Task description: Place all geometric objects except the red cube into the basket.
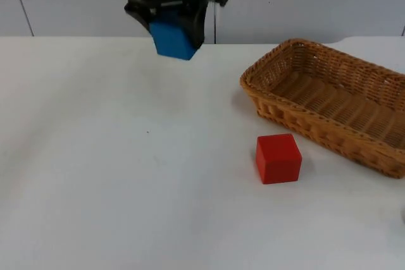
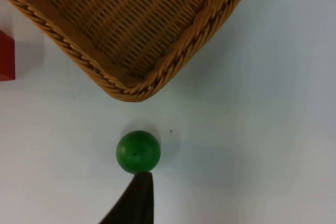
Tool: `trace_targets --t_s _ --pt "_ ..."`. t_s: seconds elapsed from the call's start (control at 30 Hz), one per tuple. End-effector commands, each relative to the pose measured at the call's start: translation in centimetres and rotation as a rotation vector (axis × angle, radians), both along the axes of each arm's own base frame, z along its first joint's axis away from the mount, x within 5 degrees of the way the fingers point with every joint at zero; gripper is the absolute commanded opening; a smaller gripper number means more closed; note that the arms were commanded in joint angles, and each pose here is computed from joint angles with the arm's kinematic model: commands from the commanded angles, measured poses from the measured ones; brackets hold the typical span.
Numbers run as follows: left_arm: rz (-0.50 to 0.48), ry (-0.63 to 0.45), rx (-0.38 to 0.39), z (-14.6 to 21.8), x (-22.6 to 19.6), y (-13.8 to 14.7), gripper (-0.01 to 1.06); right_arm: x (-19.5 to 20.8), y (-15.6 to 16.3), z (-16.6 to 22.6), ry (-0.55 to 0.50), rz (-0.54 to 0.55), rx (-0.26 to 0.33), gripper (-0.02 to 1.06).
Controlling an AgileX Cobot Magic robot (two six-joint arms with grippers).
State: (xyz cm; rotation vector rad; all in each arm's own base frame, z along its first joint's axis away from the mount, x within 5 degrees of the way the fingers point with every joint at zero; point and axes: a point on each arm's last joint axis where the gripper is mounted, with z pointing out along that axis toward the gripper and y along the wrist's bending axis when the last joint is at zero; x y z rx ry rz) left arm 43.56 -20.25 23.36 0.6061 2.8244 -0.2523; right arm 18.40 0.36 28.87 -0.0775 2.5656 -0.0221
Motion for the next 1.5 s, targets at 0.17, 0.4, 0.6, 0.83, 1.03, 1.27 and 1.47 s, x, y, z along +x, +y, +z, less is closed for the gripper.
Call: trace_targets --t_s 0.17,0.4,0.6,0.83,1.03,1.27,1.47 --pt "-0.033 -0.013 -0.023 1.3 -0.6 -0.3 0.0 0.0 -0.1 0.1 -0.001 0.003 -0.01 1.05" --pt "-0.144 -0.071 -0.144 1.5 -1.4 -4.0 0.0 0.1 -0.1 0.2 -0.01 0.003 -0.009 1.05" --pt "-0.261 -0.283 -0.138 1.2 -3.0 -10.0 0.0 0.1 -0.1 0.2 -0.009 0.002 -0.006 1.05" --pt "-0.361 -0.385 -0.185 -0.8 -4.0 -15.9 0.0 0.1 -0.1 0.2 -0.01 0.002 -0.002 1.05" --pt "-0.372 -0.392 -0.19 -4.6 -2.7 -17.9 0.0 0.0 -0.1 0.1 -0.001 0.001 -0.001 1.05" --pt "-0.377 -0.385 -0.175 -8.0 -2.1 -18.4 0.0 0.0 -0.1 0.1 -0.001 0.001 -0.001 1.05" --pt "-0.374 -0.357 -0.162 -10.4 -1.9 -18.4 0.14 0.0 -0.1 0.1 0.001 0.001 0.0 1.05"
